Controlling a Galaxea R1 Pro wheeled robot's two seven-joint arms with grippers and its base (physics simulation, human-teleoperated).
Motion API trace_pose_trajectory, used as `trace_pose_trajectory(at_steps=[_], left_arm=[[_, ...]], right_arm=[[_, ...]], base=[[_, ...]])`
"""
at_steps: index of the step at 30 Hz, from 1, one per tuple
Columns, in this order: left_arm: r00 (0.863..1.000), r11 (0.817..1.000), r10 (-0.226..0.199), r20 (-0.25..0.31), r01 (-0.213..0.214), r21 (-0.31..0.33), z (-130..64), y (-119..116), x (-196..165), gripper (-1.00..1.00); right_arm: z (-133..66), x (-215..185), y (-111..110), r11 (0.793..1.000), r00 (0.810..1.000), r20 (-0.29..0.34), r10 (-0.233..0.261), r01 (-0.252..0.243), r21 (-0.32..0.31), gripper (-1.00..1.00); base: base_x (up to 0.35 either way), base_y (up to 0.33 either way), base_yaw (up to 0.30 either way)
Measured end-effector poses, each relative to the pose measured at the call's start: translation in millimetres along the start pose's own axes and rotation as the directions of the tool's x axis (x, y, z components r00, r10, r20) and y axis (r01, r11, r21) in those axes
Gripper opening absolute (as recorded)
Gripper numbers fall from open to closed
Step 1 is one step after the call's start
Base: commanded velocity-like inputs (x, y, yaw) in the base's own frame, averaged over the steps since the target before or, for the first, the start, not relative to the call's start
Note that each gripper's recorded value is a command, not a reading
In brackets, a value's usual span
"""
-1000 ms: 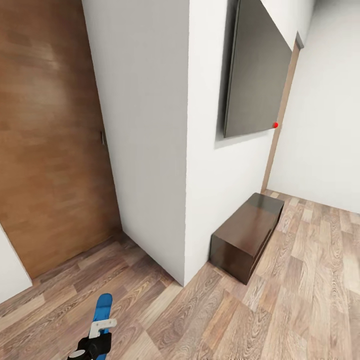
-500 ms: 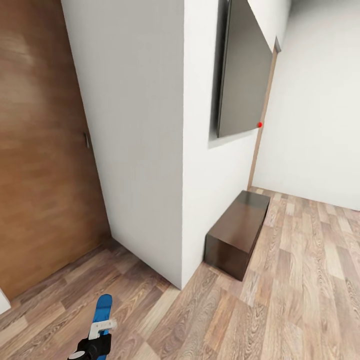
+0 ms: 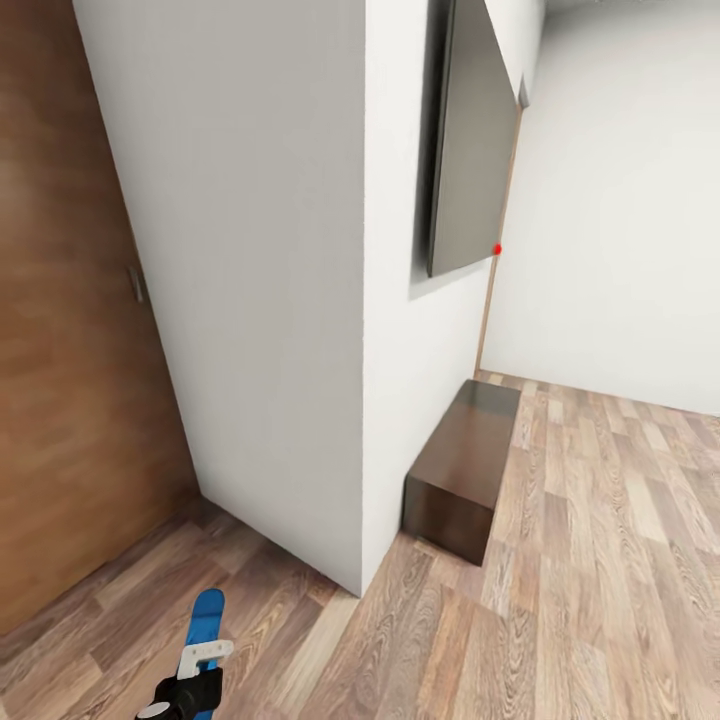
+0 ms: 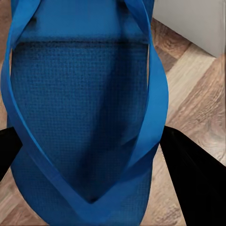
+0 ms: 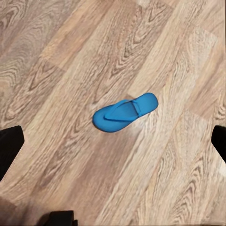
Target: In the bedroom, move the book from the bed onto either nightstand, and place the two sandals side by side next to the bed.
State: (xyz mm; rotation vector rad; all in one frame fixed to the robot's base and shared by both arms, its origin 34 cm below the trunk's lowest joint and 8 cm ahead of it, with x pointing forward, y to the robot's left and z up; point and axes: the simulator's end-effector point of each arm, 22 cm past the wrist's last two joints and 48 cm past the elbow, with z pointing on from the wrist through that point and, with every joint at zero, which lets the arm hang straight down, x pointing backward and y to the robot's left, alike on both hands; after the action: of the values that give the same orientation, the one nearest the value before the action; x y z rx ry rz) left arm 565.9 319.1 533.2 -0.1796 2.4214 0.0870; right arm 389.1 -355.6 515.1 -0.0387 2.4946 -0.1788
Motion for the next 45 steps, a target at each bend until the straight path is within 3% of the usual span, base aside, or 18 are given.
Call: trace_pose_trajectory(at_steps=[20,45], left_arm=[[1.0,1.0,-0.003,-0.009,0.003,-0.006,-2.4,2.4,0.4,-1.0],[0.999,1.0,0.002,-0.045,-0.003,-0.018,-37.7,7.7,-3.3,-1.0]], right_arm=[[-2.5,-2.0,-1.4,1.0,1.0,-0.001,-0.001,0.001,0.001,1.0],[-35.3,-24.6,-8.3,1.0,1.0,-0.01,0.003,-0.003,0.002,1.0]], base=[[0.038,0.048,-0.278],[0.0,0.0,-0.042]])
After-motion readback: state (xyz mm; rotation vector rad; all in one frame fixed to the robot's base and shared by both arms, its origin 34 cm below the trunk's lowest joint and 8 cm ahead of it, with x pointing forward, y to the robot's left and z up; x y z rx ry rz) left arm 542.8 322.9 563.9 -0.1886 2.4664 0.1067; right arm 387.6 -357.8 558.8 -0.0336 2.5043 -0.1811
